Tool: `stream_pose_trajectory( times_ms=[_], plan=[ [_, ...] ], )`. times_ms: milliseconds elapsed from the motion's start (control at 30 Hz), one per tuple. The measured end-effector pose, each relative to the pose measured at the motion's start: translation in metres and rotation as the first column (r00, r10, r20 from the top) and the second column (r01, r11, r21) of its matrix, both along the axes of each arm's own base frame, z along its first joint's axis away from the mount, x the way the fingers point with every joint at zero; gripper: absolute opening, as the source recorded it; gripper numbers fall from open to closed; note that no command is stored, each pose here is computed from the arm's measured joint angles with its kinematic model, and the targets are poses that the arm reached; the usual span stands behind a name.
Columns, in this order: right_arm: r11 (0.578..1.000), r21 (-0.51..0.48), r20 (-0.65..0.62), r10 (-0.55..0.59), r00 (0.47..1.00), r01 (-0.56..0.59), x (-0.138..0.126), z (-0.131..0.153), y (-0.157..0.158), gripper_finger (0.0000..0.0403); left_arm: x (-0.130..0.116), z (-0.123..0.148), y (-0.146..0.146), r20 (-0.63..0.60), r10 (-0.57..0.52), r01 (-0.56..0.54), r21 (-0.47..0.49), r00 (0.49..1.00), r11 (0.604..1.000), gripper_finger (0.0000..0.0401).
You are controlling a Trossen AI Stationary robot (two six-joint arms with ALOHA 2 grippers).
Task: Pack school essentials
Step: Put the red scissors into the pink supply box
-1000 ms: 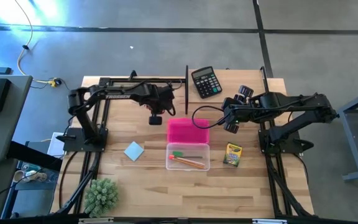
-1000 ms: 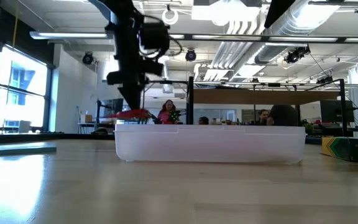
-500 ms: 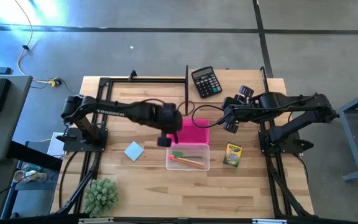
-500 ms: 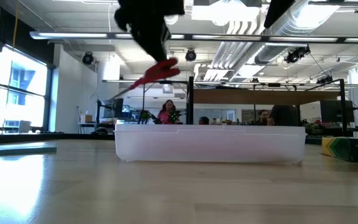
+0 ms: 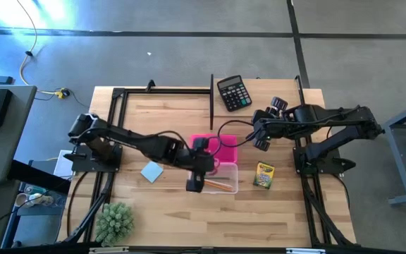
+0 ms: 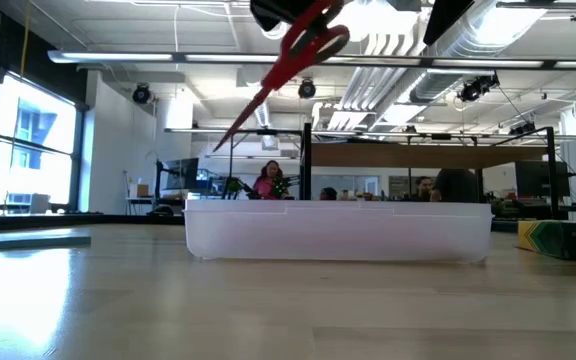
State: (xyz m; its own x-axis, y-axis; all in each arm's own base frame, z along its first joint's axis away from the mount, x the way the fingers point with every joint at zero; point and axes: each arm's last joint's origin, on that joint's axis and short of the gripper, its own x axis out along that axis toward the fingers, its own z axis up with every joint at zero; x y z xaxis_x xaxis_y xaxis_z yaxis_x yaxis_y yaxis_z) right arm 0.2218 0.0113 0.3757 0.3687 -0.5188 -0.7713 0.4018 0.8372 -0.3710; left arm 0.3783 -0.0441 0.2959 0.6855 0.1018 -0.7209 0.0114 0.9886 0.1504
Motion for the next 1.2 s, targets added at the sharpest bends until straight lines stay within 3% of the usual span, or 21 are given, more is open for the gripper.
stream_pose_trajectory(
  times_ms=[467, 833, 1200],
  plan=[
    [1.0, 0.001, 0.005, 0.0, 1.0, 0.0, 0.0, 0.0, 0.0, 0.0169, 0.022, -0.023, -0.021, 0.046, 0.0, 0.005, -0.115, 0.999, 0.993, 0.0007],
    [1.0, 0.001, 0.008, -0.001, 1.0, 0.001, 0.001, 0.0, 0.0, 0.0169, 0.03, -0.052, -0.018, -0.062, -0.016, 0.011, -0.083, 0.998, 0.997, 0.0008],
    [1.0, 0.01, 0.017, -0.015, 1.0, 0.015, 0.001, 0.0, 0.0, 0.0169, 0.033, -0.058, -0.014, -0.077, -0.017, 0.007, -0.124, 0.997, 0.992, 0.001]
  ],
)
